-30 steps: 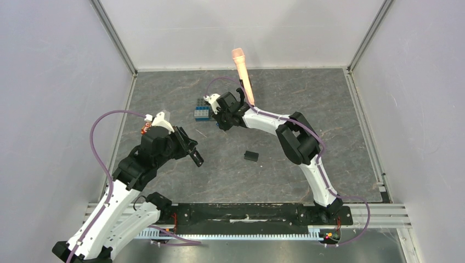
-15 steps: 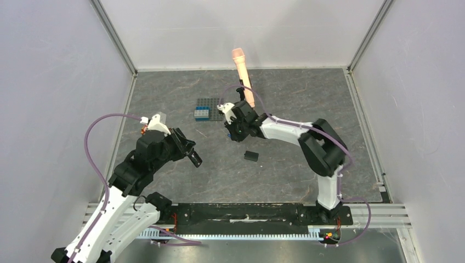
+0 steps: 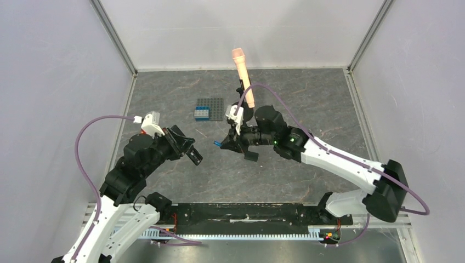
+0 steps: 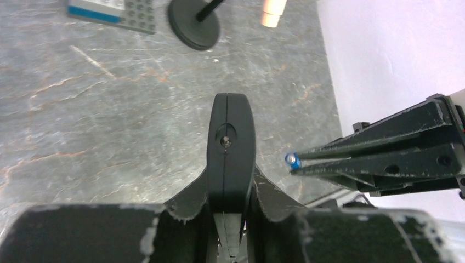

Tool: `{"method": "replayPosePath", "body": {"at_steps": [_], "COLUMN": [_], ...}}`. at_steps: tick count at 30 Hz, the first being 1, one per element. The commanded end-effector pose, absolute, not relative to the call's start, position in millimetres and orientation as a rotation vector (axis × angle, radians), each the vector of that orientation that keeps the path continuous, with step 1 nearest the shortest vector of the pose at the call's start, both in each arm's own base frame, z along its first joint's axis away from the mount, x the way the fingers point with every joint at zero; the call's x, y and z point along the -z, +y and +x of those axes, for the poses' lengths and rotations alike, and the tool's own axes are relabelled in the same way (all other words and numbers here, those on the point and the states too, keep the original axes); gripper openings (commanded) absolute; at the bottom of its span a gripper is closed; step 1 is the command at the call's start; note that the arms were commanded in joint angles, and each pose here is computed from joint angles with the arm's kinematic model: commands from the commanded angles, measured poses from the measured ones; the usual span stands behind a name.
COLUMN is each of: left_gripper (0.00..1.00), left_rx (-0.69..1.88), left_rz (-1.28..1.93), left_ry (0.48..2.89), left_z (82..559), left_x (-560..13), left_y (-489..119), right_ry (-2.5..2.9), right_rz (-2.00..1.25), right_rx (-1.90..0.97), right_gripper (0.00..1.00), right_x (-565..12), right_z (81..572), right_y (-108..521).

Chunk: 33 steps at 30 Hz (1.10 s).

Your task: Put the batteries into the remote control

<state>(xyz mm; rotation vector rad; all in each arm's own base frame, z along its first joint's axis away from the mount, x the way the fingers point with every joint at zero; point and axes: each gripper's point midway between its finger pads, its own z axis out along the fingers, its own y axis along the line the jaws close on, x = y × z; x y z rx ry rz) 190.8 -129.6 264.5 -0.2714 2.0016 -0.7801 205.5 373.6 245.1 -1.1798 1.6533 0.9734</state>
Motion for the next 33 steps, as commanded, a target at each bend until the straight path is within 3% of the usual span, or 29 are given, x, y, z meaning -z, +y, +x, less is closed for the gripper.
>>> {"method": "replayPosePath", "body": {"at_steps": [1, 9, 18, 26, 33], "left_gripper": [0.02, 0.02, 0.02, 0.02, 0.02], "left_rx": [0.960, 1.277, 1.485, 1.503, 1.529], "left_rz": [-0.045, 0.063, 0.047, 0.141, 0.217], "left_ry": [1.875, 1.768, 1.700, 1.652, 1.658], "left_z": [189.5, 186.2, 195.9, 180.9, 169.0], "left_x": [-302.2, -307.2, -303.6, -304.6, -295.2], "left_y": [-162.3, -207.5, -233.0, -232.4, -235.0], "right_ry": [1.566, 1.774, 1.745, 2.095, 2.316], "right_rz": [-1.224, -0.918, -0.856, -0.425, 0.066], "right_rx": [-1.127, -1.186, -1.132, -0.677, -0.502], "right_gripper": [0.12, 0.13, 0.13, 0.13, 0.12], "right_x": [-268.0, -286.6, -293.9, -226.1, -136.2], "right_z": [166.8, 156.4, 147.8, 204.0, 202.1], "right_y": [368.2, 342.0, 313.4, 261.4, 214.8]}}
